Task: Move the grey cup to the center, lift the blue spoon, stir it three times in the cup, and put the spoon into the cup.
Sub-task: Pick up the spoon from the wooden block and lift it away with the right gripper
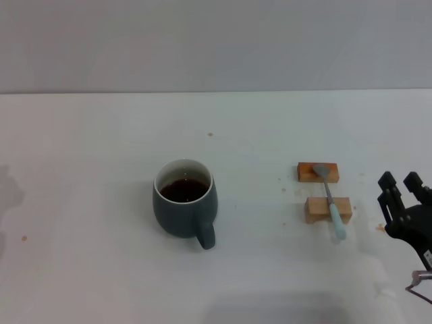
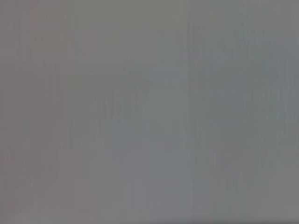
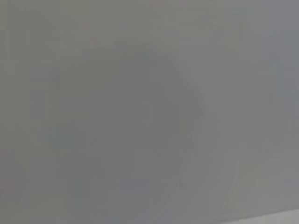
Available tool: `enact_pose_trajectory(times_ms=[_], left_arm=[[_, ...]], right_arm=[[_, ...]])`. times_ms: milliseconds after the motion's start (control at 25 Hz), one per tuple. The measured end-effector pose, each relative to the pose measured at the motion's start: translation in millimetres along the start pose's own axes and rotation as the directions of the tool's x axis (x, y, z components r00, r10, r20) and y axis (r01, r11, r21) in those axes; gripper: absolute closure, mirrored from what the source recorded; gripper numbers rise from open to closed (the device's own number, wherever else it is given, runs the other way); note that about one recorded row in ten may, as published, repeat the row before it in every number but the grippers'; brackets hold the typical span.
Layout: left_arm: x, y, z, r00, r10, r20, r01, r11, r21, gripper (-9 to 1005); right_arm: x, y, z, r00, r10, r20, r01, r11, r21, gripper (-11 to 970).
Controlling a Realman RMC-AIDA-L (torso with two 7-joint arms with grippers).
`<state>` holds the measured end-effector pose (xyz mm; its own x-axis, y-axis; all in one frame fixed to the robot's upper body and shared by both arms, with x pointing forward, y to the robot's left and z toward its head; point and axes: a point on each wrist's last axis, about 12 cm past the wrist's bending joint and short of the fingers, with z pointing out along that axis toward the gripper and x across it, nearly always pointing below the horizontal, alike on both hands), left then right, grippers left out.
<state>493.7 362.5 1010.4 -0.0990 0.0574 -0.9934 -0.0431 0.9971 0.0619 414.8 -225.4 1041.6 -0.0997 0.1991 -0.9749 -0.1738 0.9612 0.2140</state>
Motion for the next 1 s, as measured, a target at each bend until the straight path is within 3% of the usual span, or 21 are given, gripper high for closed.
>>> enact_pose_trajectory(times_ms=[440, 800, 1000], left_arm=[[-1.3, 0.4, 1.4, 1.0, 0.008, 0.004, -0.008, 1.0, 0.002, 998], [-1.8, 0.0, 1.9, 1.0, 0.015, 0.006, -0.015, 1.0, 0.004, 998], [-1.6, 0.3, 1.2, 1.0, 0.014, 0.005, -0.014, 1.0, 0.003, 998]], right_arm=[[14.4, 2.4, 5.0, 0.997, 0.057, -0.047, -0.06, 0.997, -0.045, 559], [11.7, 11.8, 2.9, 0.994, 0.071, -0.077, -0.076, 0.996, -0.057, 559], [1.2, 14.3, 2.2, 0.995, 0.028, -0.1, -0.032, 0.999, -0.037, 559]])
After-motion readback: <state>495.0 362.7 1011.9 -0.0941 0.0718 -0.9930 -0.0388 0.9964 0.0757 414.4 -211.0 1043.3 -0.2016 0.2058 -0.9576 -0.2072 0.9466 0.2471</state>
